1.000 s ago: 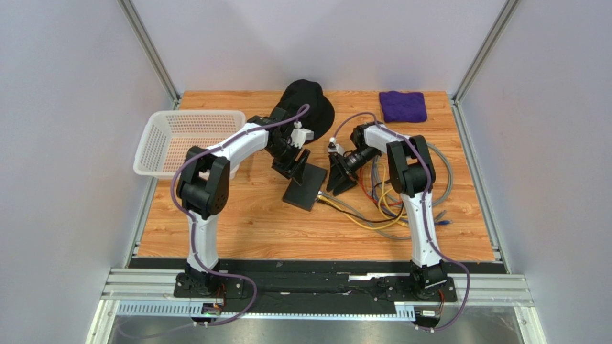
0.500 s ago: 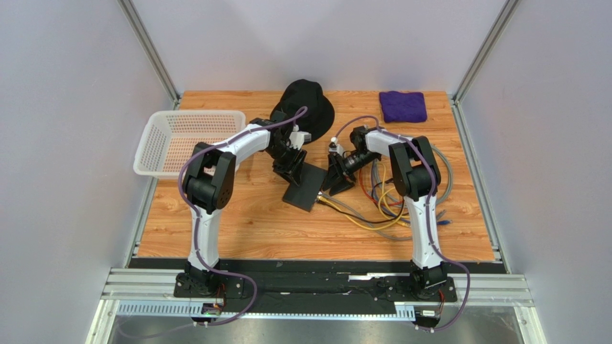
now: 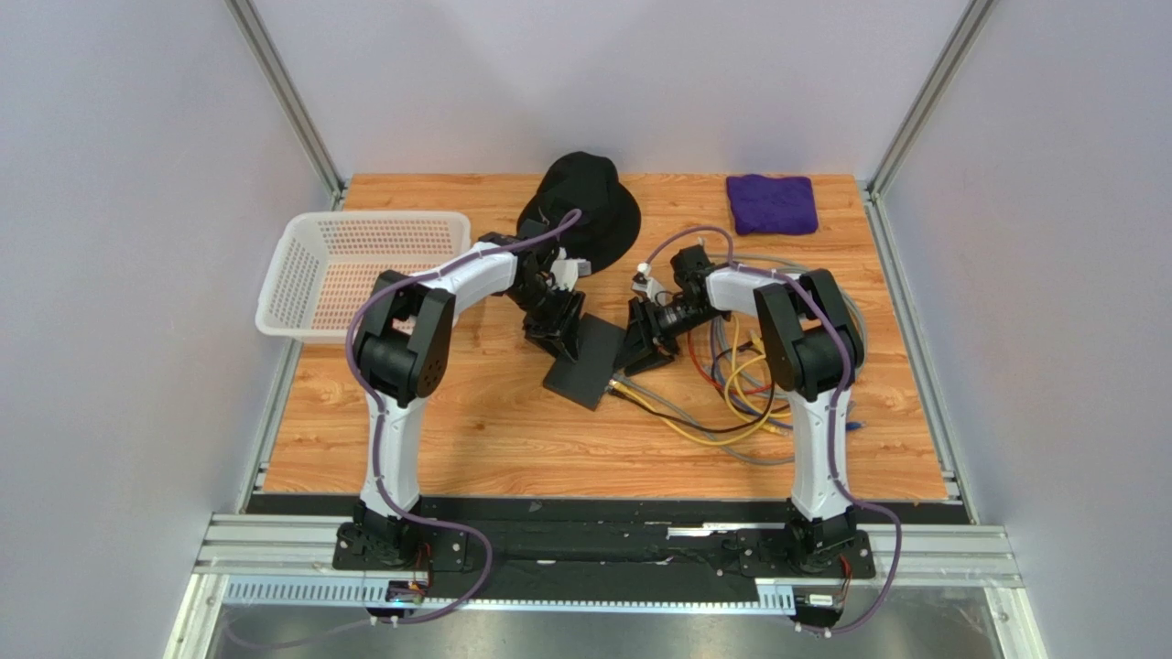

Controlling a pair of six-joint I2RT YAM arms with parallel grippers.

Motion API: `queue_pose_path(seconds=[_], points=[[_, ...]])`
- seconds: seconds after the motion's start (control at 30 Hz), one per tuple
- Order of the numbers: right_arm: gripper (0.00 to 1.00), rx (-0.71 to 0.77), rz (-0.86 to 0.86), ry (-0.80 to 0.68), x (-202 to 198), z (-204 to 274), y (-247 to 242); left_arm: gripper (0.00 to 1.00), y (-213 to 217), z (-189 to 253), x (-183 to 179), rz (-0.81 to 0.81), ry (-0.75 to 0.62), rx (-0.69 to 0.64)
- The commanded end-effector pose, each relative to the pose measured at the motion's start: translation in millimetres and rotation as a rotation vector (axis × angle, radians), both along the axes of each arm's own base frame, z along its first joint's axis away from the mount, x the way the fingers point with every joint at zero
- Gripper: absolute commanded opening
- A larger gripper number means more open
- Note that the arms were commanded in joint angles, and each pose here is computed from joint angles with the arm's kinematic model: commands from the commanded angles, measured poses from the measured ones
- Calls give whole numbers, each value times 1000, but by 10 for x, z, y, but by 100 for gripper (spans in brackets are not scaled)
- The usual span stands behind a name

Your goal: Pull the plug from the switch port

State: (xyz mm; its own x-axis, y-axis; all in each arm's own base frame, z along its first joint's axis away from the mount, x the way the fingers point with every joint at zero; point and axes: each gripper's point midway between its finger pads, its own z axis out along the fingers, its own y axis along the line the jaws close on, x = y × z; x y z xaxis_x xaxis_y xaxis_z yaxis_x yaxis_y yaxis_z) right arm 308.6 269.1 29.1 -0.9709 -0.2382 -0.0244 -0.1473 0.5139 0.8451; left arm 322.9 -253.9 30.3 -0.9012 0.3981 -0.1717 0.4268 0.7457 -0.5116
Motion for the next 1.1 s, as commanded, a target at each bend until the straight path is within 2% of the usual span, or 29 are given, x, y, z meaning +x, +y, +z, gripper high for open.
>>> queue_pose_path(seconds=[0.0,0.3,0.6,0.9,1.07], points=[[49,-106,-50,-140,97,-280,-16,49,8,-250,-207,27,115,32],[43,-69,-39,-136,-21,-319,65,48,102,-370,-189,65,169,21],[41,80,29,-95,-125,-214,188,48,165,-456,-223,63,180,40],[48,114,65,-80,-276,-214,148,48,198,-475,-232,63,180,46],[42,124,85,-79,-299,-206,117,48,224,-499,-238,65,181,58]])
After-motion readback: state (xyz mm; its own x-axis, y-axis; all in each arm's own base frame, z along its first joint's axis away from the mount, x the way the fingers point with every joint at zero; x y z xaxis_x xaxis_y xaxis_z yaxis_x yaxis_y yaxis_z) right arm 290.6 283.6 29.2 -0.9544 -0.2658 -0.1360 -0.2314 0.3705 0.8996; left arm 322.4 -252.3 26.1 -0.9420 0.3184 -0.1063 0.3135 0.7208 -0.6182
